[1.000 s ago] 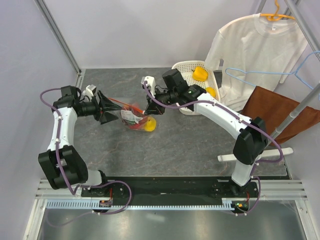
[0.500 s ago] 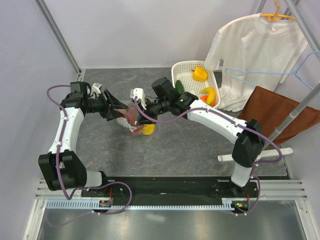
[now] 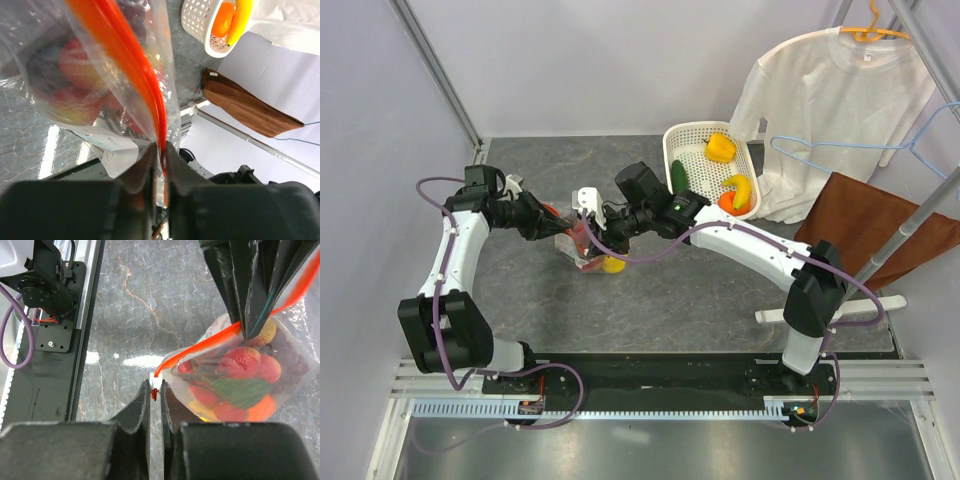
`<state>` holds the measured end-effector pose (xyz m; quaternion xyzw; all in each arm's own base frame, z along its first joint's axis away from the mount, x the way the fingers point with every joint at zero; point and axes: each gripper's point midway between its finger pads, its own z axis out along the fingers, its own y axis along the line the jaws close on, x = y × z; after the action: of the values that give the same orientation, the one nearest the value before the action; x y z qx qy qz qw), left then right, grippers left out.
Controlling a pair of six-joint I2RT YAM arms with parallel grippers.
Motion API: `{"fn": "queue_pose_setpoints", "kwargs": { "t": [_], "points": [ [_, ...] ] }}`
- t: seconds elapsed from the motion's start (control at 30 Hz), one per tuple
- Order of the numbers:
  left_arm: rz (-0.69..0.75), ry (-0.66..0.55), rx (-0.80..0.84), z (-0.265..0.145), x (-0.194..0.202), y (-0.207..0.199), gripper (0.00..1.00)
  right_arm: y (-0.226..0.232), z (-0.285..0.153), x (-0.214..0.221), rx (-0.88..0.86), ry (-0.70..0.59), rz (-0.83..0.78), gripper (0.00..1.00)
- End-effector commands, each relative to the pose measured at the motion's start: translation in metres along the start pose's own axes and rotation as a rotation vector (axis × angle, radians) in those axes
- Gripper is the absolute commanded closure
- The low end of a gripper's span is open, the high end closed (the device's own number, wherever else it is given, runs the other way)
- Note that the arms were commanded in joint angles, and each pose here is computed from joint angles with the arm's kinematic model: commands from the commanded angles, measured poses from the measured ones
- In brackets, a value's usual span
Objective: Place the food in the zip-top bag and seal the zipper
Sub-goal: Zip the zipper food storage bag at the center of the board, then place the zipper food storage bag at the center of the board.
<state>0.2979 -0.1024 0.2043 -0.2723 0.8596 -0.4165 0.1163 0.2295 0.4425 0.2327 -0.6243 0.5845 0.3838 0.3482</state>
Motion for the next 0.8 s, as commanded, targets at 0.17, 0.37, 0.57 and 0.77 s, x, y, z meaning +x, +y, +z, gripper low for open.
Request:
{"fn": "queue_pose_setpoints", "kwargs": {
  "t": [0.17, 0.37, 0.57, 0.77],
  "points": [
    [0.322, -0.029, 0.047, -0.012, -0.03, -0.04, 0.98, 0.008, -0.014, -0.039, 0.03, -0.09, -0.034, 0.63],
    [0.761, -0.005, -0.044, -0.015, -0.039, -0.069, 0.98, -0.025, -0.042, -0.04, 0.161, -0.127, 0.126, 0.16],
    [1.208, 0.028, -0.007, -0.026, -0.049, -0.102, 0.98, -0.088, -0.095, -0.049, 0.311, -0.24, 0.355, 0.05],
    [1.733, 0.159, -0.264, -0.004, -0.09, -0.088, 0.98, -0.129, -0.137, -0.033, 0.417, -0.29, 0.477, 0.02]
  ]
}}
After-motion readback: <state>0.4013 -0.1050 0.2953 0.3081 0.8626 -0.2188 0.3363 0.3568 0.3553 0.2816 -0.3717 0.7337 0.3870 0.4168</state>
